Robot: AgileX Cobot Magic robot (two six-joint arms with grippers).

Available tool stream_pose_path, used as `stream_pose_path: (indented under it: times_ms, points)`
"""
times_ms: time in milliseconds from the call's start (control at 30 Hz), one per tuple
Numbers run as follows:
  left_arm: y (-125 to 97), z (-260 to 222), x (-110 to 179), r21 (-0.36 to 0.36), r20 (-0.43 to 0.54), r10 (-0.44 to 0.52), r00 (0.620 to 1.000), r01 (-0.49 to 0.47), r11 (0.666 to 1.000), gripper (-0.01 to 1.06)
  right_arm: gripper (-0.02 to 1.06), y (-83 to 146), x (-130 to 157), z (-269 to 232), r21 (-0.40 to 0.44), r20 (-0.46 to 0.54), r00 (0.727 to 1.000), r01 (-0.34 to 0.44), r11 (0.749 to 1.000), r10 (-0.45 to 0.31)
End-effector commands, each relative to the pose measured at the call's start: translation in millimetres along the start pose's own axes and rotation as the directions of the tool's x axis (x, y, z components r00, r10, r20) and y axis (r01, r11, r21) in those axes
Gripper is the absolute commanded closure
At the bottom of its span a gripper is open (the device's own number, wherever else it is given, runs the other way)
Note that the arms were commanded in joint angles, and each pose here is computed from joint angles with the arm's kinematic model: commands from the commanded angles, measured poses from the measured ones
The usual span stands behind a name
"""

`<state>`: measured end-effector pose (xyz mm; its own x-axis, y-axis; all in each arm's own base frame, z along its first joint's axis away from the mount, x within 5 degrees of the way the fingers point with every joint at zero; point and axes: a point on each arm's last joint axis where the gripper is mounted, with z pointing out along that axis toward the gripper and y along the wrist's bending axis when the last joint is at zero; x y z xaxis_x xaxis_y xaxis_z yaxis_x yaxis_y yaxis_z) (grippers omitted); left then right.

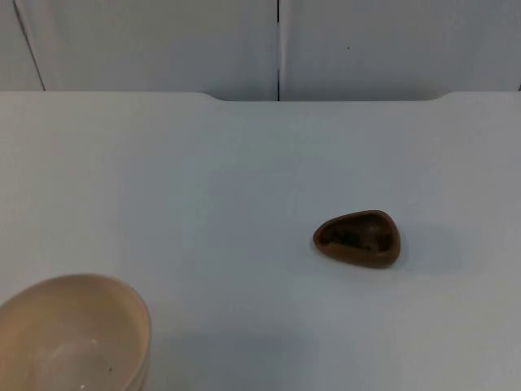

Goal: Pick up the bowl with the left hand and pour the coffee beans from the cup into the bowl with the right hand.

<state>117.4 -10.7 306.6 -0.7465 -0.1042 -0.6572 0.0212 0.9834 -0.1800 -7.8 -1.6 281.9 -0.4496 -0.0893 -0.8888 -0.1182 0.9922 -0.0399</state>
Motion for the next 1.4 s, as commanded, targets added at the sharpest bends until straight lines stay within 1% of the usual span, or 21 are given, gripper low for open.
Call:
stream_pose_path:
  times_ms: [0, 233, 300, 367, 400, 567, 700, 833, 933, 1067, 1233, 1367]
  points:
    - [-2.0, 1.3, -4.1, 0.024, 0.014, -0.005, 1.0, 0.005, 1.0, 0.0, -0.01, -0.4, 1.3, 1.0, 0.012, -0.002, 1.0, 0.005, 1.0, -0.005]
    - [-4.1, 14.2, -8.0, 0.065, -0.043, -0.032, 0.999, 0.035, 0.997, 0.0, -0.01, -0.4, 1.3, 1.0, 0.012, -0.002, 1.0, 0.005, 1.0, -0.005]
    - [-6.8, 23.1, -10.3, 0.109, -0.081, -0.031, 0.996, 0.04, 0.993, 0.0, -0.01, -0.4, 1.3, 1.0, 0.012, -0.002, 1.0, 0.005, 1.0, -0.005]
    - [-8.1, 29.9, -12.0, 0.135, -0.107, -0.03, 0.994, 0.044, 0.99, 0.0, -0.01, -0.4, 1.3, 1.0, 0.012, -0.002, 1.0, 0.005, 1.0, -0.005]
    - [-8.1, 29.9, -12.0, 0.135, -0.107, -0.03, 0.994, 0.044, 0.99, 0.0, -0.01, -0.4, 1.3, 1.0, 0.012, -0.002, 1.0, 0.005, 1.0, -0.005]
    - [-8.1, 46.1, -14.7, 0.16, -0.172, -0.033, 0.985, 0.061, 0.985, 0.0, -0.01, -0.4, 1.3, 1.0, 0.012, -0.002, 1.0, 0.005, 1.0, -0.005]
    - [-5.9, 54.2, -16.9, 0.15, -0.185, -0.031, 0.982, 0.059, 0.987, 0.0, -0.01, -0.4, 1.3, 1.0, 0.012, -0.002, 1.0, 0.005, 1.0, -0.005]
    - [-4.4, 62.0, -17.4, 0.143, -0.214, -0.045, 0.976, 0.077, 0.987, 0.0, -0.01, -0.4, 1.3, 1.0, 0.012, -0.002, 1.0, 0.005, 1.0, -0.005]
    - [-3.9, 68.0, -17.4, 0.144, -0.241, -0.056, 0.969, 0.093, 0.985, 0.0, -0.01, -0.4, 1.3, 1.0, 0.012, -0.002, 1.0, 0.005, 1.0, -0.005]
    - [-4.2, 71.2, -17.8, 0.151, -0.252, -0.067, 0.965, 0.107, 0.983, 0.0, -0.01, -0.4, 1.3, 1.0, 0.012, -0.002, 1.0, 0.005, 1.0, -0.005]
    - [-10.0, 74.8, -18.5, 0.169, -0.247, -0.045, 0.968, 0.089, 0.982, 0.0, -0.01, -0.4, 1.3, 1.0, 0.012, -0.002, 1.0, 0.005, 1.0, -0.005]
    - [-15.4, 84.7, -19.0, 0.171, -0.264, -0.052, 0.963, 0.1, 0.98, 0.0, -0.01, -0.4, 1.3, 1.0, 0.01, -0.002, 1.0, 0.006, 1.0, -0.006]
